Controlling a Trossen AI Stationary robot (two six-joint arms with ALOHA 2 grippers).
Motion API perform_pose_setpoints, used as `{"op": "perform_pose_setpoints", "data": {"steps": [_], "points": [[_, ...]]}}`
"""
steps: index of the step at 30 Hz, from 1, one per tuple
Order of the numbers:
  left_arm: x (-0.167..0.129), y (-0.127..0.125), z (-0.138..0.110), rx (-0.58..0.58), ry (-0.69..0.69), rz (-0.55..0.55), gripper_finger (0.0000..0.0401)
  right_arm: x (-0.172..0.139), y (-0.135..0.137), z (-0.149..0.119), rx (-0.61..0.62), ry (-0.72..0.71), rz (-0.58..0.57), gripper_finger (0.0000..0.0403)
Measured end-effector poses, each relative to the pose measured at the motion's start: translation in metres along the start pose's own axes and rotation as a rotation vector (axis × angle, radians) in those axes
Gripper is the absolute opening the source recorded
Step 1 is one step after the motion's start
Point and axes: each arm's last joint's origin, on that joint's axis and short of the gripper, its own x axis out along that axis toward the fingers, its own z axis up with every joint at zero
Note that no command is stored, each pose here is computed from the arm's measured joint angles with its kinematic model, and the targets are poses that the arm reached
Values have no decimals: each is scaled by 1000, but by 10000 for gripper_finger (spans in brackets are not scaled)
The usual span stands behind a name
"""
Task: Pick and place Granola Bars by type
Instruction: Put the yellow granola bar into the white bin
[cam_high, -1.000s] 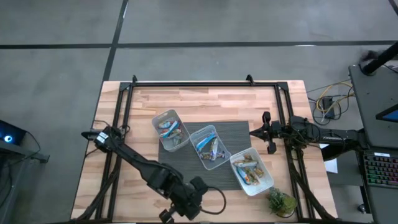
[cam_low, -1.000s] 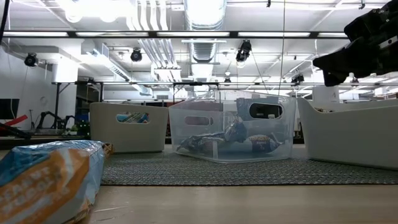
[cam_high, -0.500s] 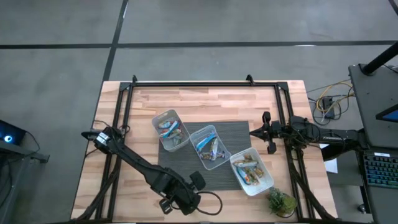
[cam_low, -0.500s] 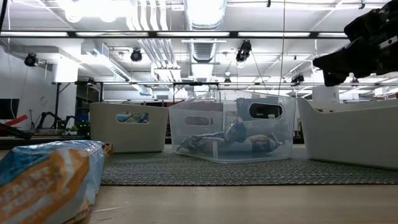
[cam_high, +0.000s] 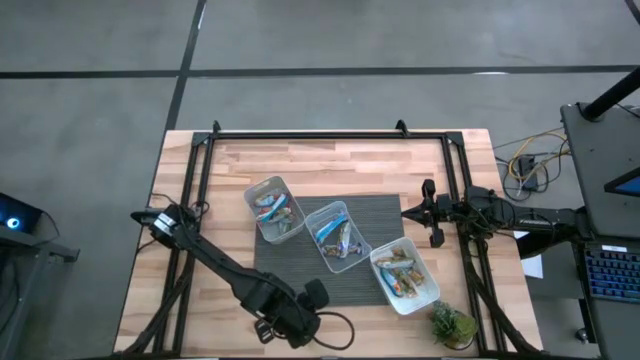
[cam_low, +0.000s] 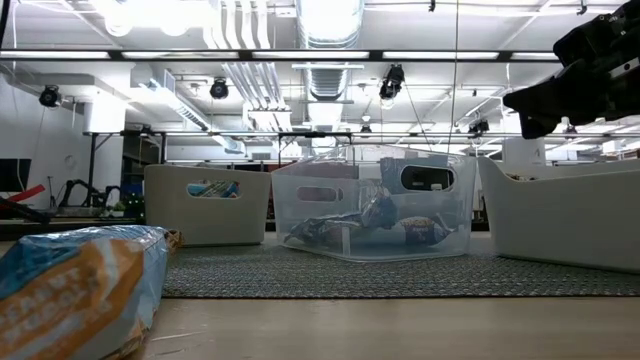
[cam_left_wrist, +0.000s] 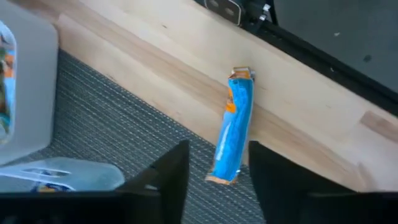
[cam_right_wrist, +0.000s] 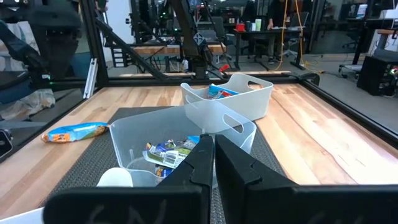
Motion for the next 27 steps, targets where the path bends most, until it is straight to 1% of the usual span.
{"op": "perform_pose_setpoints", "data": {"steps": [3,6,9,18,22,27], "points": [[6,-1,-2,43,3,2,182,0,0,0,0,0,0,8],[12,-3,-4,103,12,-5,203,0,0,0,1,0,0,9],[19,-4,-6,150,12,-5,205,0,0,0,0,0,0,8],[55,-14,-26,189,58,-34,206,0,0,0,0,0,0,8],[68,-17,-36,190,73,-41,206,0,0,0,-1,0,0,8],[77,-16,-41,183,62,-31,206,0,0,0,0,0,0,8]]}}
